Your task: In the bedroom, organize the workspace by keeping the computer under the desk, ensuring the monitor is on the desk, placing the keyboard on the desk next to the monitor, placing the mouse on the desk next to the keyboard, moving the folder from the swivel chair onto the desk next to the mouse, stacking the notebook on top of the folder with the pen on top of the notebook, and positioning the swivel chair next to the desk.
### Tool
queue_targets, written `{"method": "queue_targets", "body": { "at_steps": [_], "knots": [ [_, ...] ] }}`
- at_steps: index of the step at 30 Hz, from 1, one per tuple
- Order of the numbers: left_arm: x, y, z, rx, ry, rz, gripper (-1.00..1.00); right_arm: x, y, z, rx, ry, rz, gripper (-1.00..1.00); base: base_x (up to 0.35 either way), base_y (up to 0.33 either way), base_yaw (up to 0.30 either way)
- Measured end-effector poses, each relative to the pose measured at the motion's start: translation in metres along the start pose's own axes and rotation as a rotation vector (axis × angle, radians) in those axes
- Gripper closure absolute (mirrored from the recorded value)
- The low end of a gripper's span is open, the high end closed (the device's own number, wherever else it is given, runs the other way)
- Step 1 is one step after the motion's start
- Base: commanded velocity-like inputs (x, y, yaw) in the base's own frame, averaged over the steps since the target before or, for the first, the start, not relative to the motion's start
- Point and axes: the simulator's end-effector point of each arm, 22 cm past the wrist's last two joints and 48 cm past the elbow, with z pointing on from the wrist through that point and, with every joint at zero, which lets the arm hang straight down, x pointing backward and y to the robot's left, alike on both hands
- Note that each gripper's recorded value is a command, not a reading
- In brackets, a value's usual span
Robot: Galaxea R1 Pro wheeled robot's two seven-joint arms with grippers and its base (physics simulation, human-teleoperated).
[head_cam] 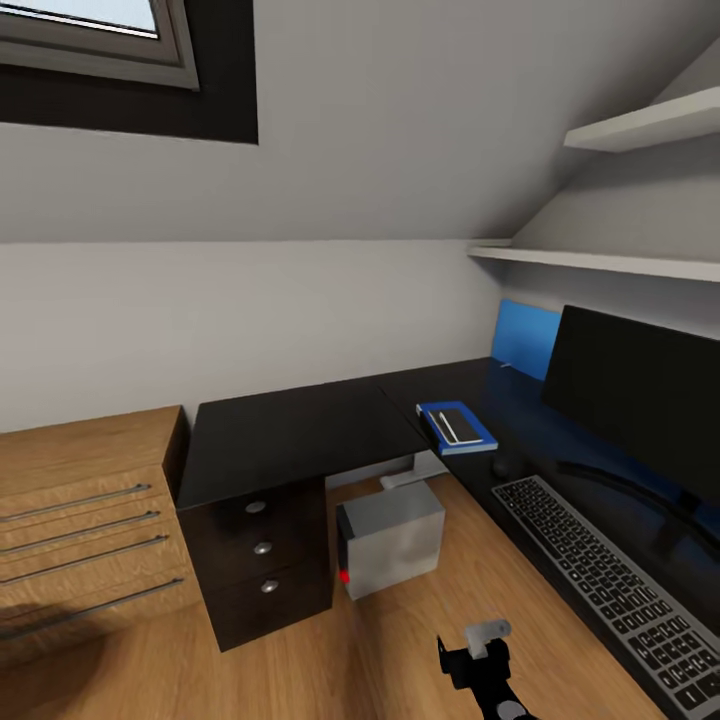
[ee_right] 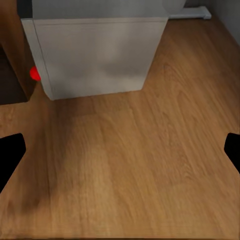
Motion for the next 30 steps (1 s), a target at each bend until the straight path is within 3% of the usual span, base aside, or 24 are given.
{"method": "queue_targets", "body": {
  "at_steps": [10,23,30],
  "knots": [
    [0.012,0.009,-0.011,-0.013,0.047,-0.017,-1.00,-0.016,0.026,-0.019,-0.032,-0.061,0.030,-1.00,0.000,0.000,0.187],
    [0.002,0.020,-0.026,-0.027,0.011,-0.031,-1.00,-0.031,0.027,-0.033,-0.033,-0.073,0.039,-1.00,0.000,0.000,0.277],
    [0.007,0.023,-0.034,-0.032,0.029,-0.021,-1.00,-0.038,0.027,-0.039,-0.034,-0.071,0.039,-1.00,0.000,0.000,0.281]
  ]
}}
